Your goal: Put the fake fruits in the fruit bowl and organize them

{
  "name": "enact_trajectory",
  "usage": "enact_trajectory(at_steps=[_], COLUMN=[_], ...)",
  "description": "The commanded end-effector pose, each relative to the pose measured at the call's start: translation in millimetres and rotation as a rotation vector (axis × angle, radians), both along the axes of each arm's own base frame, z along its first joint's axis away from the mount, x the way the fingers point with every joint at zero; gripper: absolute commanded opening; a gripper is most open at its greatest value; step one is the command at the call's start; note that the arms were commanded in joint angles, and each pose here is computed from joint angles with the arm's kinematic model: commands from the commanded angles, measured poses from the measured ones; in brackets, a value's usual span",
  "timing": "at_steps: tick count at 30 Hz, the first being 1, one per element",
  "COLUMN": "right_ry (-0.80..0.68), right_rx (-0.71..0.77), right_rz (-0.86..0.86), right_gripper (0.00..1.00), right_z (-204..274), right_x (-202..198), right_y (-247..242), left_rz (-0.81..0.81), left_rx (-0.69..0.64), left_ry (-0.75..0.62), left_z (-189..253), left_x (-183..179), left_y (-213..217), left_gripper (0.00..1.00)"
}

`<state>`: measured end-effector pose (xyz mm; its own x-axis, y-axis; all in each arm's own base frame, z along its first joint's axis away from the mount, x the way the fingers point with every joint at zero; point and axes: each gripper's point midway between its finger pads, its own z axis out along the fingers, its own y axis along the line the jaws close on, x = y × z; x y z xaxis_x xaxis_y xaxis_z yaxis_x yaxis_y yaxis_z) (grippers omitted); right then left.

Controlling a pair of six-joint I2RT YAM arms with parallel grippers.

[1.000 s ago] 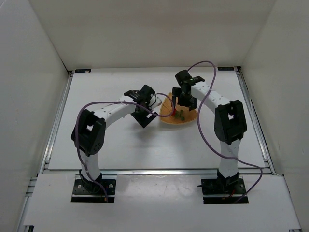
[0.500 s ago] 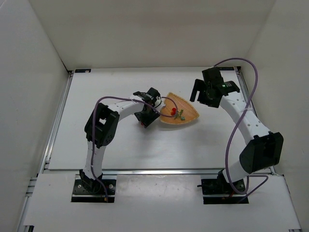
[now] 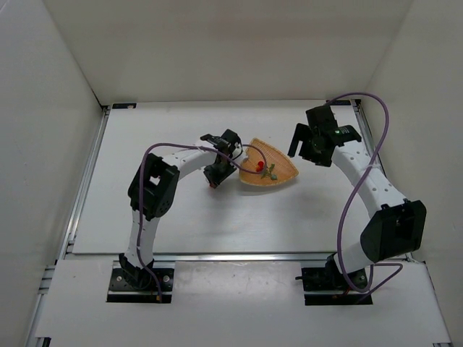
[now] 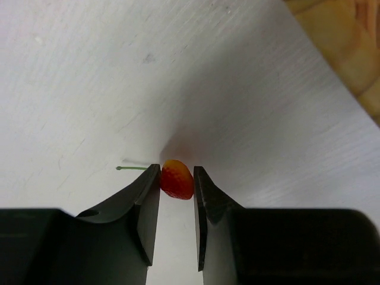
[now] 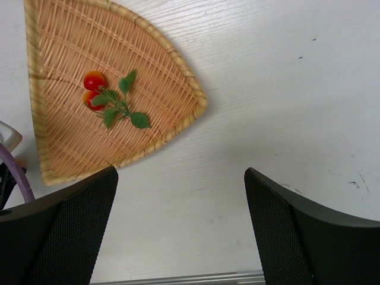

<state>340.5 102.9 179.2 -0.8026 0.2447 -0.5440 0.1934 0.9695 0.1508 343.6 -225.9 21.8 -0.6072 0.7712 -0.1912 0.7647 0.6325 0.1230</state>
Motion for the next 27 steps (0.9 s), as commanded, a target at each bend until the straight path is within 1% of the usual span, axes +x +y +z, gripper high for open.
enact_trajectory(at_steps=[1, 2, 4, 6, 7, 8, 10, 11, 13, 14, 17, 18, 20, 21, 22, 23, 26, 27], right_ry=[-0.056, -0.066, -0.061, -0.074, -0.053, -0.051, -0.041, -0.048, -0.041, -0.056, -0.082, -0.076, -0.074, -0.084, -0.095, -0.1, -0.115, -0.115], right_rx=[0.017, 0.026, 0.03, 0.034, 0.035, 0.034, 0.043, 0.037, 0.04, 0.044, 0.035, 0.033, 0.032, 0.035, 0.03, 0.031, 0.028, 0.028], right_rz=[-0.017, -0.025, -0.032, -0.049, -0.071, -0.071, -0.101, -0.115, -0.133, -0.145, -0.175, -0.184, -0.193, -0.203, -0.208, -0.219, -0.233, -0.233], right_gripper=[0.91, 0.91, 0.91, 0.91, 0.91, 0.91, 0.91, 0.91, 0.91, 0.91, 0.91, 0.91, 0.93, 0.93, 0.93, 0.93, 0.93, 0.93], right_z=[19, 23, 21, 21, 11, 9, 5, 6, 2, 7, 12, 9, 6, 8, 11, 11, 12, 14], right_x=[-1, -2, -5, -9, -11, -15, -19, -20, -24, -24, -30, -32, -38, -41, -41, -44, -50, -53], right_y=[-3, -3, -3, -6, -10, -11, -16, -21, -25, -29, -40, -44, -48, -52, -53, -58, -63, -64], left_rz=[0.045, 0.041, 0.067, 0.07, 0.058, 0.035, -0.011, -0.063, -0.11, -0.148, -0.17, -0.17, -0.179, -0.179, -0.179, -0.179, -0.14, -0.124], left_rx=[-0.02, -0.052, -0.111, -0.172, -0.22, -0.257, -0.287, -0.309, -0.311, -0.303, -0.293, -0.294, -0.297, -0.297, -0.305, -0.305, -0.343, -0.353], left_ry=[-0.077, -0.139, -0.242, -0.317, -0.359, -0.371, -0.356, -0.337, -0.323, -0.301, -0.319, -0.32, -0.321, -0.321, -0.33, -0.33, -0.399, -0.451], left_z=[49, 75, 109, 128, 138, 146, 146, 142, 135, 122, 117, 117, 116, 116, 121, 121, 155, 180], left_x=[15, 27, 43, 55, 61, 60, 56, 51, 46, 41, 45, 47, 45, 45, 47, 47, 53, 54], left_y=[-5, -16, -24, -33, -46, -59, -77, -96, -113, -126, -142, -144, -149, -149, -151, -151, -151, -144], left_gripper=[0.15, 0.14, 0.13, 0.13, 0.14, 0.15, 0.18, 0.19, 0.22, 0.23, 0.32, 0.36, 0.68, 0.81, 0.89, 1.0, 1.0, 1.0])
